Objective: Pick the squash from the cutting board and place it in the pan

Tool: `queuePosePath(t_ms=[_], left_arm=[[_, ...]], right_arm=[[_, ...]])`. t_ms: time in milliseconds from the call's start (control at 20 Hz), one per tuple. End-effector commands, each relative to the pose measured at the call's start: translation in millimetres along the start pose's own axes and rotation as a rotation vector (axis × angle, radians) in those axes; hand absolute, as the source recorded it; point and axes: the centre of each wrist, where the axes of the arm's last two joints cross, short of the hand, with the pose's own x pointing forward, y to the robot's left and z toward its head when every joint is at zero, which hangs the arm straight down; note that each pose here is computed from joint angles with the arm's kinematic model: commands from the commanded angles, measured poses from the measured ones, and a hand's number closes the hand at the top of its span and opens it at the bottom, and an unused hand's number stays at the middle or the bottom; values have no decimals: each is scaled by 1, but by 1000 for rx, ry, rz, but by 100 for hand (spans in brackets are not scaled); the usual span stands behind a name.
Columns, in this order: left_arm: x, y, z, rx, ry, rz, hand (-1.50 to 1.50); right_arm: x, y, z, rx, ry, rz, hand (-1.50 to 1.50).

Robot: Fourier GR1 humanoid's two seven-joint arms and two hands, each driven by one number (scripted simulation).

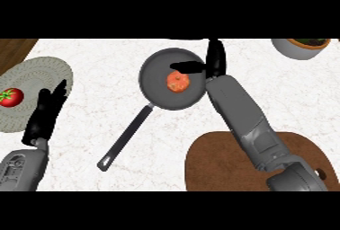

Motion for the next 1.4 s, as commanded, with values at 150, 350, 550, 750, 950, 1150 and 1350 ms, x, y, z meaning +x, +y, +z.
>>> queuePosePath(t_ms=[150,350,550,750,950,1150,1350], left_arm=[[-24,29,24,50,52,13,0],[-20,33,17,68,73,19,0],[-47,15,35,78,74,23,0],[-34,34,26,104,69,20,0],[-38,20,22,87,73,30,0],[-37,44,24,101,88,17,0],[-36,46,28,82,88,38,0]], right_arm=[[-47,-54,-9,-77,24,-60,-150],[-69,-99,-16,-53,3,-79,-150],[-76,-136,-21,-14,2,-83,-150],[-77,-181,-22,42,-4,-76,-150],[-96,-219,-8,64,8,-58,-150],[-98,-275,6,82,-10,-37,-150],[-92,-283,30,103,-10,-30,-150]])
